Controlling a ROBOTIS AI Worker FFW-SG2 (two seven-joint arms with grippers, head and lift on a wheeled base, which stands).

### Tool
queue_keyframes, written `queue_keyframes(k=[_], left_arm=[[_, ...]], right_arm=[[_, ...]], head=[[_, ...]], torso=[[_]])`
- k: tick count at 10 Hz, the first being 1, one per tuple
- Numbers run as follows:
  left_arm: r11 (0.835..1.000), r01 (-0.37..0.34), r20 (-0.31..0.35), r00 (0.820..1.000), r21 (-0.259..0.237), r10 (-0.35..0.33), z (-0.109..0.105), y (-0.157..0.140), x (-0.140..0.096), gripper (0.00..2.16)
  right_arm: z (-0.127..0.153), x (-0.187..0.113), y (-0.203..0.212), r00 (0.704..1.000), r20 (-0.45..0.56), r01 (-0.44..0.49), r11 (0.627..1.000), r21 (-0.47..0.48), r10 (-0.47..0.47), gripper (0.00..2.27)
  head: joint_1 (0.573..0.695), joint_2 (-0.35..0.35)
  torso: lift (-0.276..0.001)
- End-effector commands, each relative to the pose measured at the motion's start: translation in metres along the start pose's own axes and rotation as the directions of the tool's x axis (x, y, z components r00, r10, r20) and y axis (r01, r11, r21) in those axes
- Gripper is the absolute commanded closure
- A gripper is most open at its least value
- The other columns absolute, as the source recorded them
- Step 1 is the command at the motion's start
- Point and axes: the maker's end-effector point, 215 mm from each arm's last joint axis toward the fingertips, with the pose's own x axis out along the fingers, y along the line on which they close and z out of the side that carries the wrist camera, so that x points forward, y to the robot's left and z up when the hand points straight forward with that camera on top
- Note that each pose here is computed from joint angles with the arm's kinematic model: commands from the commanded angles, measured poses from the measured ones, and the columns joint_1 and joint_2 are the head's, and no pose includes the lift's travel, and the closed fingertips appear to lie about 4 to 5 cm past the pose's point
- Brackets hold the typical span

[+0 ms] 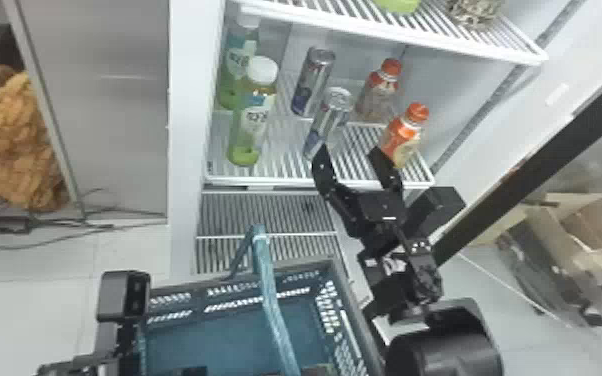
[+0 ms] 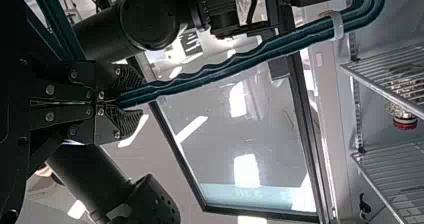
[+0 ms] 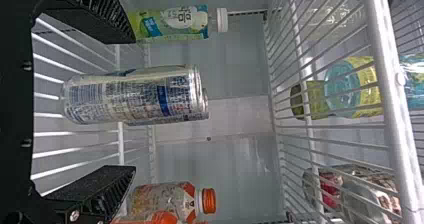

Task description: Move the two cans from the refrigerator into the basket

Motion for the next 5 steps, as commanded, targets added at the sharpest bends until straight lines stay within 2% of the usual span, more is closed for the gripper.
queue_keyframes(k=[1, 5], left_arm=[[1.0, 0.0, -0.003, 1.0, -0.002, 0.0, -0.001, 0.0, 0.0, 1.16], [1.0, 0.0, -0.006, 1.0, 0.001, 0.0, -0.001, 0.0, 0.001, 1.16]], right_arm=[[0.001, 0.01, -0.001, 1.0, 0.008, -0.001, 1.0, -0.001, 0.001, 0.11], [-0.008, 0.03, 0.003, 1.0, 0.004, -0.015, 1.0, -0.005, 0.015, 0.11]], head=[[0.695, -0.35], [0.695, -0.35]], torso=[[-0.276], [-0.276]])
